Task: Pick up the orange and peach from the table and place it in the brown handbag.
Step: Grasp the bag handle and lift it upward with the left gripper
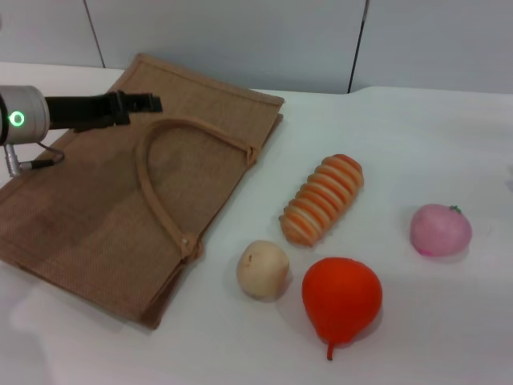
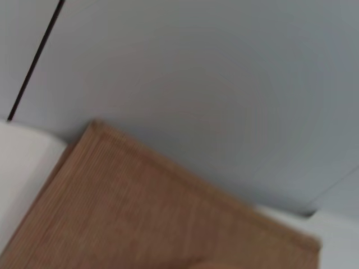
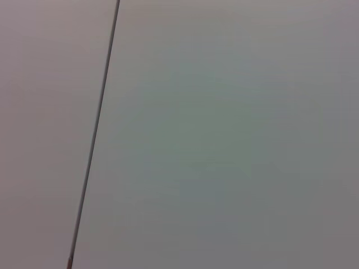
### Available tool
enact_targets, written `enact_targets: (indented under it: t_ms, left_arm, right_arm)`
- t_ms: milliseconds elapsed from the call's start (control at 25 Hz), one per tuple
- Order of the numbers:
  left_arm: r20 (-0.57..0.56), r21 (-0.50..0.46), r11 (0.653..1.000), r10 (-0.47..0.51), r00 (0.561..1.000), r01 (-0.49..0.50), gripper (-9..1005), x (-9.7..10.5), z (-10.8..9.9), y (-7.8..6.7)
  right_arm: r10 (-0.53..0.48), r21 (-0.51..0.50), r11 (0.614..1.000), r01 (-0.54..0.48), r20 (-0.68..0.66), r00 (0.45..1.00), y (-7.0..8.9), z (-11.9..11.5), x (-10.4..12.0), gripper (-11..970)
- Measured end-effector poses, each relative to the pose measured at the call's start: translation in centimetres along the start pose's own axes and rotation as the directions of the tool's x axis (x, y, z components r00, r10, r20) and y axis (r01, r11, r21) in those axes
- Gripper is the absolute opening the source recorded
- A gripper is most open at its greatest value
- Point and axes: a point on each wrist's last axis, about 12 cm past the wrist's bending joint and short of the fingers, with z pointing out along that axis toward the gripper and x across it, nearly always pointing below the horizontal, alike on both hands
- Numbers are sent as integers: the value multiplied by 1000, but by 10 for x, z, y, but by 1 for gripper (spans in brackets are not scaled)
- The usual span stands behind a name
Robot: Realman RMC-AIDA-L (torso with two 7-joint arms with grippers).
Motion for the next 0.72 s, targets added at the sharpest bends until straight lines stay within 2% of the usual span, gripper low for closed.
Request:
enact_targets:
  t_ms: [160,440,640,720]
  left_arm:
    - [-88,-76,997,19,996,-26,734,-6,1,-4]
    - [-155,-151,987,23,988,-47,730,-8,2,-2]
    - [-178,-197,975,65,982,-101,624,-11,10,-4]
    - [-177,-207,971,82,981,-118,625,-12,14,-5]
  right_arm:
    - [0,3,1000,0,0,1000,-1,0,0,835]
    - [1,9,1000,-1,0,1000,-2,0,0,835]
    - [2,10,1000,-2,2,1000,-2,0,0,834]
    - [4,9,1000,-4,4,1000,-1,1,-1,834]
